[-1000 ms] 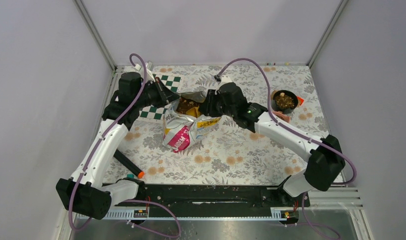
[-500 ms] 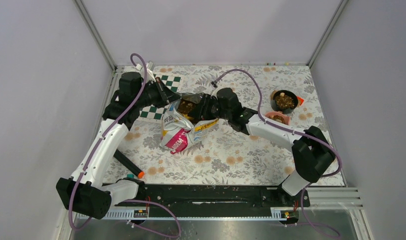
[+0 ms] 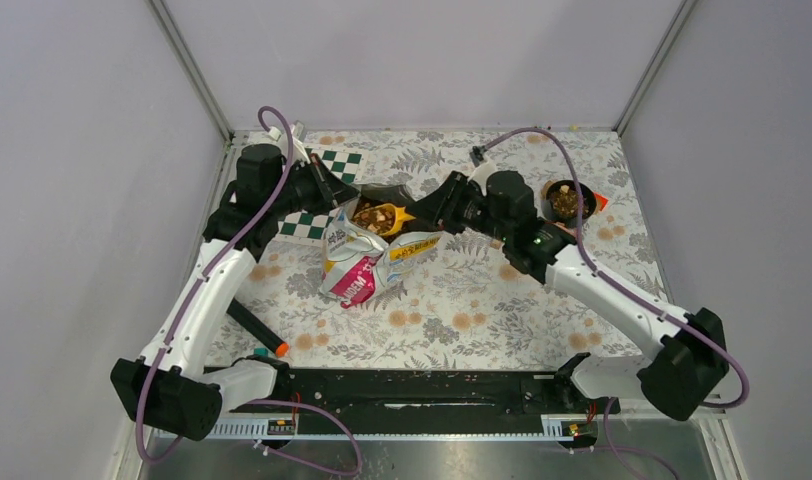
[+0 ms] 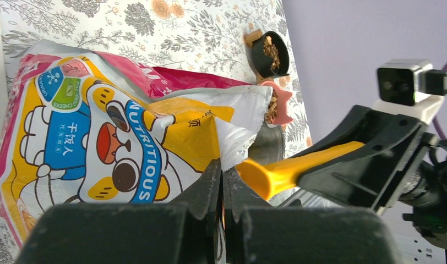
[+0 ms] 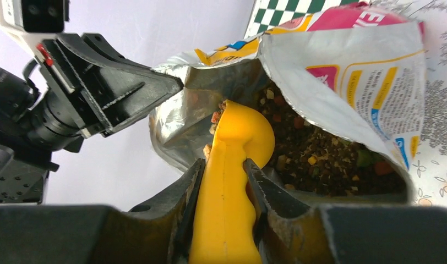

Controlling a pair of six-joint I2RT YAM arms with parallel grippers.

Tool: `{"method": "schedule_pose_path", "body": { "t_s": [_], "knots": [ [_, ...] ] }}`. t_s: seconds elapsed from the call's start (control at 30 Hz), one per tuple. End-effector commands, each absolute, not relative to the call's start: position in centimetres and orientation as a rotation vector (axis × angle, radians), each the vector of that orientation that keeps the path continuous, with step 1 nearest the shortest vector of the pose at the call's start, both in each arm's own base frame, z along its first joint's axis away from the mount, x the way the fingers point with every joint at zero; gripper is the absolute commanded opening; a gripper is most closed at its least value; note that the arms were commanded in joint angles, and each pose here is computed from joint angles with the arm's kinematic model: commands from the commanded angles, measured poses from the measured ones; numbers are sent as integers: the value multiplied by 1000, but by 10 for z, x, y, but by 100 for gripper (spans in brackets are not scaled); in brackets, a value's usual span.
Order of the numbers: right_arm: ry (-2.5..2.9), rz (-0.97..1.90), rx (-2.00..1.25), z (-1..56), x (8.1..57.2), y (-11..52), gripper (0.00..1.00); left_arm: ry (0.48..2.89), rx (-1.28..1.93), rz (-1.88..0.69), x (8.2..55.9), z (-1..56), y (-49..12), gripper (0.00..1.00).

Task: Serve the pet food

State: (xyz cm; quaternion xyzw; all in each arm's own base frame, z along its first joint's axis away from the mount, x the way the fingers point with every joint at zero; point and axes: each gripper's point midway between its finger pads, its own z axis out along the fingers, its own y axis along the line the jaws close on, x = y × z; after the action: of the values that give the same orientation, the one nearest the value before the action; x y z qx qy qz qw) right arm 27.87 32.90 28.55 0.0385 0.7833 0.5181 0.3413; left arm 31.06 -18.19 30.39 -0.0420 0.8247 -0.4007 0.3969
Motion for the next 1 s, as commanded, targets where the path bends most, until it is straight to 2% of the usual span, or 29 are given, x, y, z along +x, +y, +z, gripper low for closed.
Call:
{"method": "schedule_pose_path", "body": {
  "t_s": [0.0,0.23,0.57,0.97],
  "knots": [
    [1964,1307,132,308,282,304,0,1980,-84,-938,313,337,-171,0],
    [1889,1270,79,319,281,285,0,1965,-87,-916,310,342,-167,0],
    [1653,1158,-280,346,275,285,0,1968,-29,-970,303,346,-175,0],
    [1568,1083,-337,348,281,281,0,1982,-3,-1012,302,346,-181,0]
  ]
}}
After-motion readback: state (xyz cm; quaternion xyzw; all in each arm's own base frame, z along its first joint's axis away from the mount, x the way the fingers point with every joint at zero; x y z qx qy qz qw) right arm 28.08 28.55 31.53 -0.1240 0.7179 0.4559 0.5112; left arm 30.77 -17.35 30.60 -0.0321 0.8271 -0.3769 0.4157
